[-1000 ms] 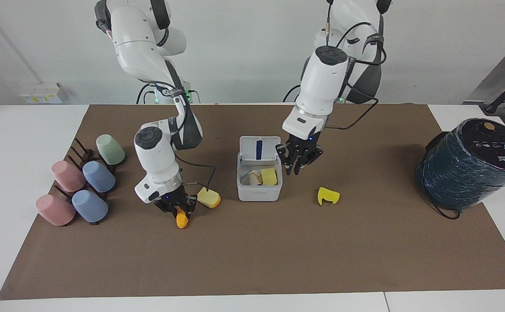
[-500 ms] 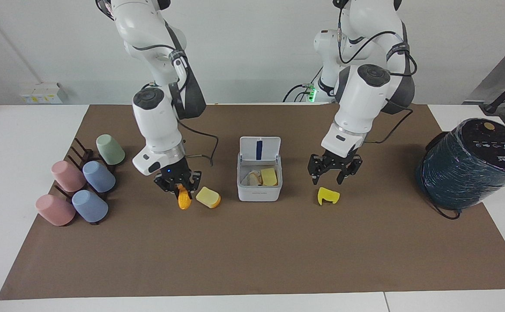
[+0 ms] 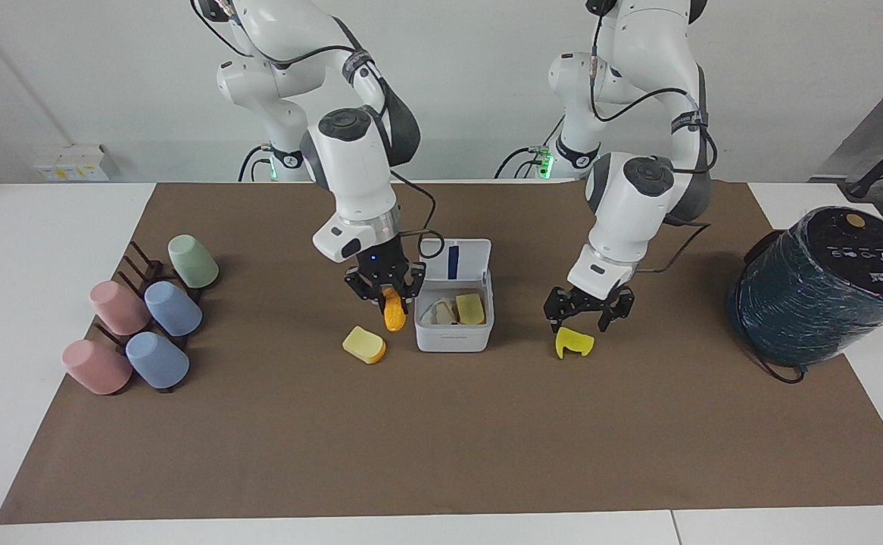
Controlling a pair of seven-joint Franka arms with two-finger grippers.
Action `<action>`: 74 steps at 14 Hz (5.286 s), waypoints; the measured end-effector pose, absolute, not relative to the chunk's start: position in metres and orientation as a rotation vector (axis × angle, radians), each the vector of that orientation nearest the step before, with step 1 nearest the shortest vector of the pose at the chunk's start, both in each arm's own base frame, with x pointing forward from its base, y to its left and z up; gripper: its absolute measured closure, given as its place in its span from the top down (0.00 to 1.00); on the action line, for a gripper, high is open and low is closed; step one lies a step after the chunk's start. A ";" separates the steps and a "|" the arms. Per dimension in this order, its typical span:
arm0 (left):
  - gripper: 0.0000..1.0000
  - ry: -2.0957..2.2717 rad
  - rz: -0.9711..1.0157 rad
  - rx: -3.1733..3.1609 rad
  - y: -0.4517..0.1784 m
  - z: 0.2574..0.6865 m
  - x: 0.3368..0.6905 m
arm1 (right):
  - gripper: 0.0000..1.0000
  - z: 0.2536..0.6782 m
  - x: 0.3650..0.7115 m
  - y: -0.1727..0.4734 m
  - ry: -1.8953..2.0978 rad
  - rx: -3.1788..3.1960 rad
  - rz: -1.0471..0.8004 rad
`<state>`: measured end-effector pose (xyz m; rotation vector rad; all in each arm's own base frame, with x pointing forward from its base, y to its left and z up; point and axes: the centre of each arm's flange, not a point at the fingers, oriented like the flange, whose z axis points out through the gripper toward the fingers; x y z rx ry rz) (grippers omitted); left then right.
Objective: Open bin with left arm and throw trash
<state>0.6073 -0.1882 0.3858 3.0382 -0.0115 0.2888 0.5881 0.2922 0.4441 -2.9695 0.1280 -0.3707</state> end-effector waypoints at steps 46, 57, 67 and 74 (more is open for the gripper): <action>1.00 0.048 0.130 3.010 -0.397 0.454 0.552 | 1.00 0.287 0.616 0.191 -1.223 -2.788 -0.224; 1.00 -0.136 -0.010 3.097 -0.181 0.527 0.637 | 0.09 0.360 0.626 0.202 -0.977 -2.849 -0.418; 1.00 -0.283 0.042 3.131 -0.057 0.630 0.600 | 0.09 0.444 0.590 0.317 -0.538 -2.832 -0.419; 1.00 -0.289 0.026 3.132 -0.059 0.611 0.595 | 0.39 0.434 0.562 0.359 -0.516 -2.833 -0.350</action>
